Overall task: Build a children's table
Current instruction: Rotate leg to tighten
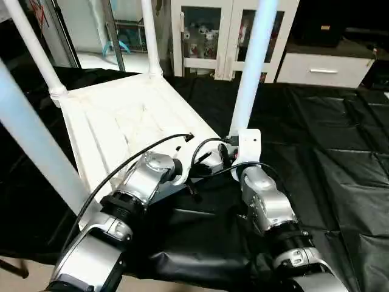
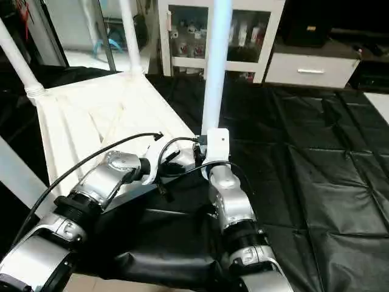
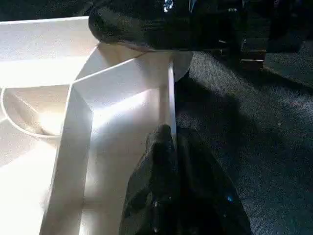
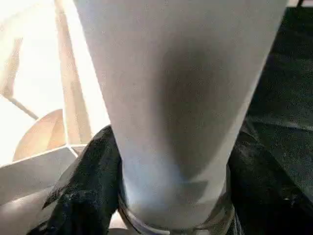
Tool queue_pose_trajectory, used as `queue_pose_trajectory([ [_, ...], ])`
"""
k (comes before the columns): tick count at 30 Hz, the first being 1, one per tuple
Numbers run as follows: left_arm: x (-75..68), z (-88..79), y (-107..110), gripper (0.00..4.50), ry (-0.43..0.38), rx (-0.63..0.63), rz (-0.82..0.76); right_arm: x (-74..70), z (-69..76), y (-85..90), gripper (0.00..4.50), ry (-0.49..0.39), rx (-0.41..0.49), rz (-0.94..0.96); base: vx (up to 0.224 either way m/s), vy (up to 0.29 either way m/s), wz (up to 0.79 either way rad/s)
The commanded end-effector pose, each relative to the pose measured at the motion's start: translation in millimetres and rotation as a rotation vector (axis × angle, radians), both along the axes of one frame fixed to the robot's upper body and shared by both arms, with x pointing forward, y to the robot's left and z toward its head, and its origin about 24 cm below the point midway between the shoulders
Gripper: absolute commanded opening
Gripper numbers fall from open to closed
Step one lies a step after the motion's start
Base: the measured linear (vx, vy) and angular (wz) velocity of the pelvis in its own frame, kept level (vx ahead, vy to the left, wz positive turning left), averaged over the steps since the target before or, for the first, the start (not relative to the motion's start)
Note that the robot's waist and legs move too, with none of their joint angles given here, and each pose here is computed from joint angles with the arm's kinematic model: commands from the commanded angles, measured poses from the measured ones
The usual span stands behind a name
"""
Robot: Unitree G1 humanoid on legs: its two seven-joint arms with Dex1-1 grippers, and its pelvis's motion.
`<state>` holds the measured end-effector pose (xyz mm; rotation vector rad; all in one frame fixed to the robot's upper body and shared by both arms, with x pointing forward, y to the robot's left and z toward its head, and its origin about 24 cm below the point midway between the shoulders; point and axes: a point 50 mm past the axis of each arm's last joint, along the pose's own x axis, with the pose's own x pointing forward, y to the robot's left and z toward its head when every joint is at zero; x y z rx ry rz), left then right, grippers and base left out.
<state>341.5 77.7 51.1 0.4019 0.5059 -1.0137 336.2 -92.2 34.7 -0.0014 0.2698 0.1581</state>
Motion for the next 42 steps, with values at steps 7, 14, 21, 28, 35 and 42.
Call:
queue_pose_trajectory([
  [7,-14.1,-20.8,22,0.00,0.108,0.089,-0.070,-7.6,9.6,-21.0,3.85,-0.048,-0.092,0.216,0.000,0.000,0.00],
  [14,-33.5,-22.8,23,0.00,0.193,0.092,-0.240,-23.2,11.9,-43.7,3.85,-0.022,-0.077,0.655,0.000,0.000,0.00],
  [21,-50.7,-20.5,23,0.00,0.270,0.080,-0.408,-39.5,0.0,-62.4,3.85,0.083,-0.146,0.922,0.000,0.000,0.00],
  [28,-53.1,-21.0,22,0.00,0.281,0.085,-0.420,-37.3,6.7,-61.6,3.85,0.044,-0.043,0.942,0.000,0.000,0.00],
  [35,-54.6,-20.5,25,0.00,0.287,0.093,-0.416,-37.4,8.4,-64.6,3.85,0.050,0.008,0.997,0.000,0.000,0.00],
  [42,-53.9,-18.5,27,0.00,0.285,0.104,-0.415,-37.1,4.7,-66.2,3.30,0.081,0.027,1.016,0.000,0.000,0.00],
])
